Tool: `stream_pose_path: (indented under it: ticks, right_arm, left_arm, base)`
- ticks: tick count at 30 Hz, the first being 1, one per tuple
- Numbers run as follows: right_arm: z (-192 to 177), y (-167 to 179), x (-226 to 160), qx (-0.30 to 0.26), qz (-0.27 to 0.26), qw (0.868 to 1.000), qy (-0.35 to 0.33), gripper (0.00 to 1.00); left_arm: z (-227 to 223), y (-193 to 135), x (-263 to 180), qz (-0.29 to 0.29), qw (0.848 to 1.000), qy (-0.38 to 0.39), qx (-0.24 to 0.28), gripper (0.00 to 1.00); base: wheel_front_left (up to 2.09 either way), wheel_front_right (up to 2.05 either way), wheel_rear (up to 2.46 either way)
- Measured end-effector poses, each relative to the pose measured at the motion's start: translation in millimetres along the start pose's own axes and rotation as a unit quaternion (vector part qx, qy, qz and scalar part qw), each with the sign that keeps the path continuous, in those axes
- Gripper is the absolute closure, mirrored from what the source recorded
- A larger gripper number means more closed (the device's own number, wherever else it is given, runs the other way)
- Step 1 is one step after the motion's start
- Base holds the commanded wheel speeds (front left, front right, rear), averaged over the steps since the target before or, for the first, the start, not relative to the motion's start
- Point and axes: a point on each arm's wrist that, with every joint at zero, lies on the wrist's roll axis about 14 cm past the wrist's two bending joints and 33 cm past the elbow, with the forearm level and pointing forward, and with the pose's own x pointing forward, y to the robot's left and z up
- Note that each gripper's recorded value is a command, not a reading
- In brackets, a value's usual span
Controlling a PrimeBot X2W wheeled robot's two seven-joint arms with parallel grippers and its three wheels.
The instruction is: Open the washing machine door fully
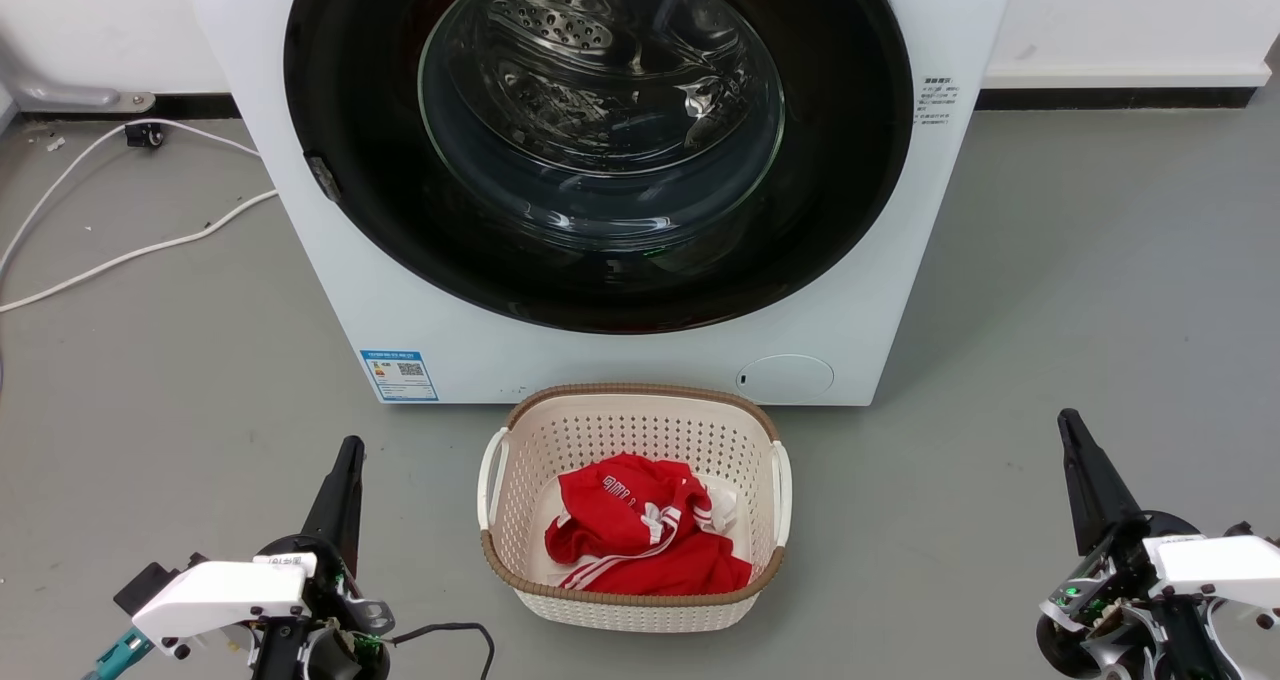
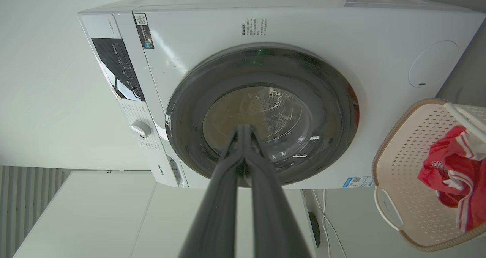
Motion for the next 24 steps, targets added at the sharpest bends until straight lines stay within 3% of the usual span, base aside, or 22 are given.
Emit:
stream_pose_path:
  ticks: [4,5,10,16,24]
  right_arm:
    - [0,0,0,0.0,0.0,1.0,0.0,1.0]
    - [0,0,0,0.0,0.0,1.0,0.0,0.0]
    - [0,-16,-8,0.004,-0.024,1.0,-0.002,0.0]
    - [-3,-7,-7,0.002,-0.008,1.0,-0.007,0.0]
    - [-4,1,-7,-0.045,0.003,0.999,-0.014,0.0]
  left_arm:
    - [0,0,0,0.0,1.0,0.0,0.0,1.0]
    - [0,0,0,0.0,1.0,0.0,0.0,0.0]
    - [-3,18,-8,0.026,1.0,0.0,-0.004,0.0]
    - [-9,13,-6,0.018,1.0,0.001,0.008,0.0]
    - [-10,-1,-4,-0.002,0.998,-0.004,0.068,0.0]
  base:
    - [0.0,0.0,0.0]
    - [0.0,0.0,0.0]
    - [0.0,0.0,0.0]
    - [0.0,0.0,0.0]
    - [0.0,0.0,0.0]
